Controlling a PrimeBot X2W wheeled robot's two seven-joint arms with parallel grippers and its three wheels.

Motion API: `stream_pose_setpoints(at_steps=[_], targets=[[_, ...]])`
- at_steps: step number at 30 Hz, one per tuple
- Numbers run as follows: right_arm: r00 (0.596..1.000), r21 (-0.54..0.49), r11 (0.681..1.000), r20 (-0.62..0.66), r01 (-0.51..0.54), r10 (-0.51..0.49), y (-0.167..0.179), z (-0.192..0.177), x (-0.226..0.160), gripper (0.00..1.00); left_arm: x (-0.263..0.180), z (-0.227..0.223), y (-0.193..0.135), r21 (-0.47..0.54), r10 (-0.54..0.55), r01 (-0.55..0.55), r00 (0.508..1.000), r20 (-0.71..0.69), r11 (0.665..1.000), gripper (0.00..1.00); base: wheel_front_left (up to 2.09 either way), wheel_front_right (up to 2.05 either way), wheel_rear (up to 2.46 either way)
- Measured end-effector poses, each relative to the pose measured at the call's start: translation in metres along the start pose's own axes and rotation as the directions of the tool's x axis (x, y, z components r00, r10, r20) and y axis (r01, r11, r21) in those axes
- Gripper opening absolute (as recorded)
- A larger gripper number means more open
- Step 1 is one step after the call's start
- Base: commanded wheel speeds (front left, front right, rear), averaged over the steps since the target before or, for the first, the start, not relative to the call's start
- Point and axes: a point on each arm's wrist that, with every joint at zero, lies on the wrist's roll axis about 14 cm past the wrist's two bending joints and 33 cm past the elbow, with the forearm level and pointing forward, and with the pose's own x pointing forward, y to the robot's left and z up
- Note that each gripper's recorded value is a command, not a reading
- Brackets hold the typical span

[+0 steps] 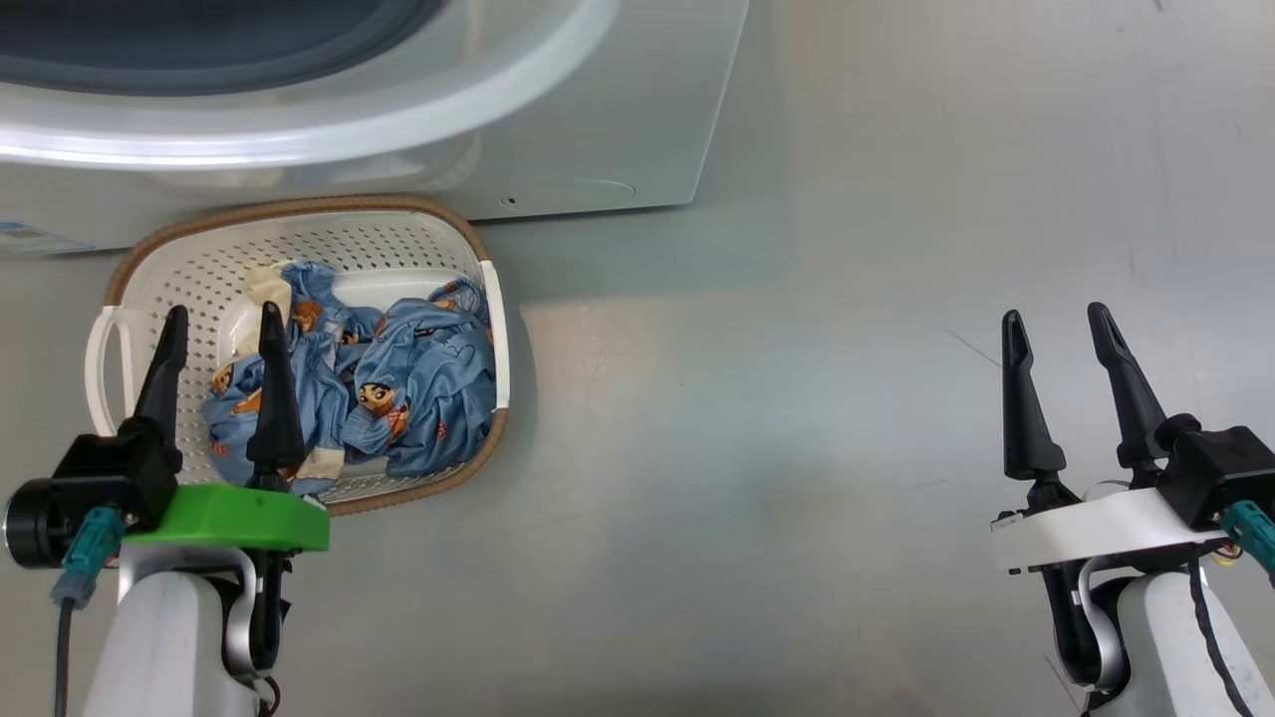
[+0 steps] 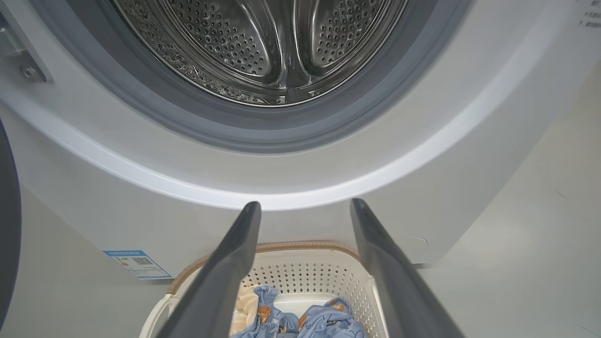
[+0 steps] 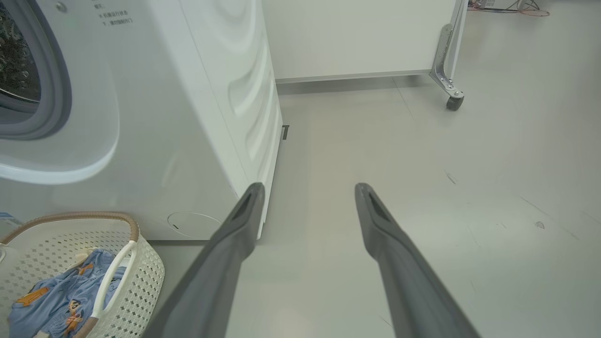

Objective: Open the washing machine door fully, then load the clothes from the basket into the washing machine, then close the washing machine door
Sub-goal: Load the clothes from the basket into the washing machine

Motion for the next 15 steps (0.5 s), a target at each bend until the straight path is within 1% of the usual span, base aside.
stream_pose_setpoints(at_steps=[10, 15], targets=[[0.998, 0.014, 1.0, -0.068, 0.012, -0.011, -0.008, -0.033, 0.02, 1.0, 0.039, -0.039, 0.009, 0.012, -0.006, 0.007, 0.997, -0.071, 1.0, 1.0, 0.0, 0.0, 0.0], [0.994, 0.018, 1.0, -0.109, 0.023, -0.021, -0.014, -0.055, 0.03, 1.0, 0.056, -0.073, 0.019, 0.024, 0.004, 0.0, 0.989, -0.15, 1.0, 1.0, 0.0, 0.0, 0.0]])
